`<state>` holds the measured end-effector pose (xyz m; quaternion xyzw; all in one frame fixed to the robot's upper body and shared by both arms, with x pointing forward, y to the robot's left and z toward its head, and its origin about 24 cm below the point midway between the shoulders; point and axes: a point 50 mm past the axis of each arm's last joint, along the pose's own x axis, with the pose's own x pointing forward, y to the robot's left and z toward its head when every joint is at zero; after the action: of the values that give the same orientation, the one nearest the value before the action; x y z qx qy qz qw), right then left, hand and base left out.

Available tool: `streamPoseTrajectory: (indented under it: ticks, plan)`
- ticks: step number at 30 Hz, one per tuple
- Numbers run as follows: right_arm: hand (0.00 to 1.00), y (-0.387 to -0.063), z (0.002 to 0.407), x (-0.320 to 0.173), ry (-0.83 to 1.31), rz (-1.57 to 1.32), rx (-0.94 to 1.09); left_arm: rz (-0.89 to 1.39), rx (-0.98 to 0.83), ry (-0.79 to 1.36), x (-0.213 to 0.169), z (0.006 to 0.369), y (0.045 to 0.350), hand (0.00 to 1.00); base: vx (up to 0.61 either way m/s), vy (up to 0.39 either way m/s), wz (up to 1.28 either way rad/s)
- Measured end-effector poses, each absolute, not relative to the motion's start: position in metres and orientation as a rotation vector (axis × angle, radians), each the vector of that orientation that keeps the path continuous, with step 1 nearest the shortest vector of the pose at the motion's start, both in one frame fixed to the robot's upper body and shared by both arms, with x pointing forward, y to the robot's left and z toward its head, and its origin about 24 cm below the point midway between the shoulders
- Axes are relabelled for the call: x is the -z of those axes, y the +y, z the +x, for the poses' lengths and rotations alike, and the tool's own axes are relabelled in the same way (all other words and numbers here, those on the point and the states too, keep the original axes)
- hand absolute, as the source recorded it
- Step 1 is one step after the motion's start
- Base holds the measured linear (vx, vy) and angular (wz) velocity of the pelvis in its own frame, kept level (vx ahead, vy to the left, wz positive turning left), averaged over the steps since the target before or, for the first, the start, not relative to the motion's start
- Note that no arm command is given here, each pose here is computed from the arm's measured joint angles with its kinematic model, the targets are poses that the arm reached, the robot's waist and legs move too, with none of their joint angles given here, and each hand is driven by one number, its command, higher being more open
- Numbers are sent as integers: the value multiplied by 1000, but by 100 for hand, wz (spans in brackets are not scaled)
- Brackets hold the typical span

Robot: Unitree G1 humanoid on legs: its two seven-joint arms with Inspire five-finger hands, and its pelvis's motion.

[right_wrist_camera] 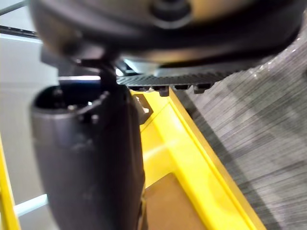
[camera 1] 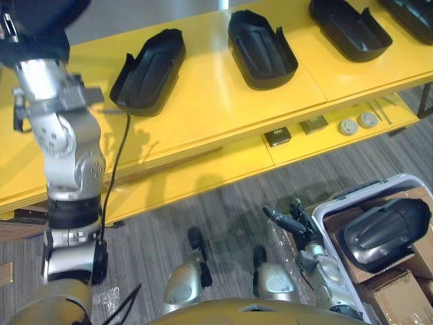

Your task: Walk over and take three plastic housings, then place them on the shelf

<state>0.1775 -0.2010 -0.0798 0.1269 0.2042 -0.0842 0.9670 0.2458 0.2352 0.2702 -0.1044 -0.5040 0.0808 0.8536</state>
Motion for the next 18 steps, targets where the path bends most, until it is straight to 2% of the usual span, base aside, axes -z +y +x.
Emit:
streamPoseTrajectory:
  ticks: [4,9,12,18]
  plan:
    - [100,-197,176,56,268,360,233,-131,-355,-941,-217,223,251,100,-3,3,13]
    - [100,-212,182,11,1,427,372,-190,-547,-836,-164,183,261,100,-35,23,8]
    - [100,-228,179,-15,-141,419,470,-220,-658,-792,-145,158,263,100,8,12,3]
    - [100,-261,165,-68,-391,295,669,-250,-791,-752,-129,135,266,100,11,3,3]
